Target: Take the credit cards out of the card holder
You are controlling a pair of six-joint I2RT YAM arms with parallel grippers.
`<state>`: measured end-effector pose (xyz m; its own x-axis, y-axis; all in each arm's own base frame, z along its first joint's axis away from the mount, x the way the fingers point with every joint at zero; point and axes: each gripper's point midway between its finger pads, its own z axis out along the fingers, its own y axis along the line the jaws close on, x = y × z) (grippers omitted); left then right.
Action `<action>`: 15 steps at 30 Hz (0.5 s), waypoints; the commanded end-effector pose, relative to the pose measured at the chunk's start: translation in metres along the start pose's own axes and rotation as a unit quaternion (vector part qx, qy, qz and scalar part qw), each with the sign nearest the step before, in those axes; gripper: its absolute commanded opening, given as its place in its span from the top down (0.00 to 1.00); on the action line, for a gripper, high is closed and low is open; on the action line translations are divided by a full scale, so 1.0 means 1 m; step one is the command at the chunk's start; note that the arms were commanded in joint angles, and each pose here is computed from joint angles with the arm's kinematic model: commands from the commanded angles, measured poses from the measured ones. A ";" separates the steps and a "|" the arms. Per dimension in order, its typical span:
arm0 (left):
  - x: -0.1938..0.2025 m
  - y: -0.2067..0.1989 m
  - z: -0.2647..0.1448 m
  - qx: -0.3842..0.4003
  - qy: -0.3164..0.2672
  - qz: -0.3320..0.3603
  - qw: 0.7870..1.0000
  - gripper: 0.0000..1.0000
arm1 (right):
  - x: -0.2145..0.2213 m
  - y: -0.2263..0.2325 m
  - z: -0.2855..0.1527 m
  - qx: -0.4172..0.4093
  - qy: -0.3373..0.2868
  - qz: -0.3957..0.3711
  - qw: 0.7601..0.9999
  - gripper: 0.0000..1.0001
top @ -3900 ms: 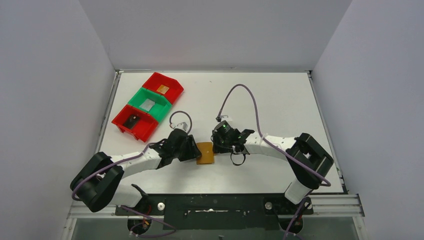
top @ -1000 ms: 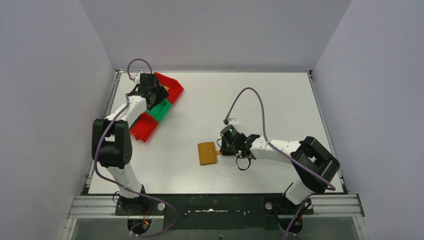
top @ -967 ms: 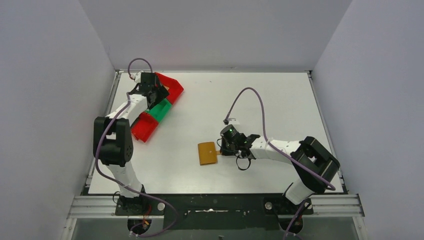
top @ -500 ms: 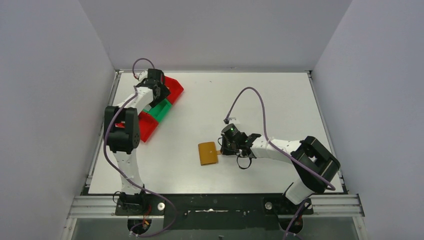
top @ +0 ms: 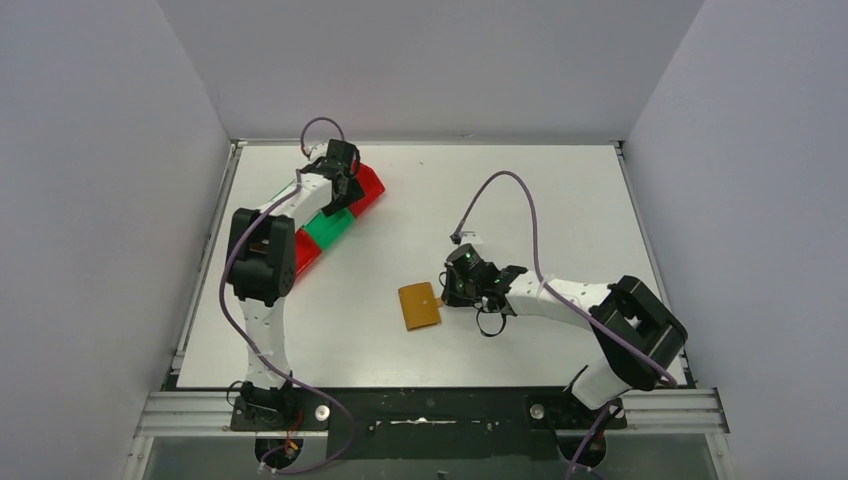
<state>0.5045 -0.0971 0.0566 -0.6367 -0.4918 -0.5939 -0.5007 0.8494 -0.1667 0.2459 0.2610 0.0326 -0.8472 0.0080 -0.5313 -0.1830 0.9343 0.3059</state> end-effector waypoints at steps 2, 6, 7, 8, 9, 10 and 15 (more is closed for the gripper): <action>0.018 -0.026 -0.011 0.026 0.012 0.039 0.999 0.43 | -0.023 0.001 -0.012 -0.009 -0.046 0.008 0.999 1.00; 0.048 -0.043 -0.017 0.044 0.029 0.065 0.996 0.45 | -0.022 -0.001 -0.013 -0.008 -0.046 0.012 0.999 1.00; 0.054 -0.046 -0.018 0.050 0.033 0.070 0.996 0.45 | -0.021 -0.002 -0.013 -0.008 -0.045 0.012 0.999 1.00; 0.062 -0.050 -0.020 0.056 0.039 0.076 0.995 0.46 | -0.021 -0.003 -0.014 -0.007 -0.047 0.015 0.999 1.00; 0.069 -0.054 -0.022 0.063 0.044 0.082 0.994 0.46 | -0.020 -0.004 -0.015 -0.006 -0.048 0.017 0.999 1.00; 0.076 -0.059 -0.025 0.069 0.049 0.089 0.992 0.46 | -0.019 -0.006 -0.016 -0.005 -0.050 0.019 0.999 1.00; 0.109 -0.073 -0.040 0.092 0.061 0.115 0.987 0.47 | -0.012 -0.013 -0.021 -0.003 -0.054 0.028 0.998 1.00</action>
<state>0.4601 -0.1910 0.0375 -0.7722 -0.3316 -0.5420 -0.3022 0.9420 -0.1458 0.2378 0.2426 0.0322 -0.8446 0.0332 -0.5344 -0.1571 0.9388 0.3067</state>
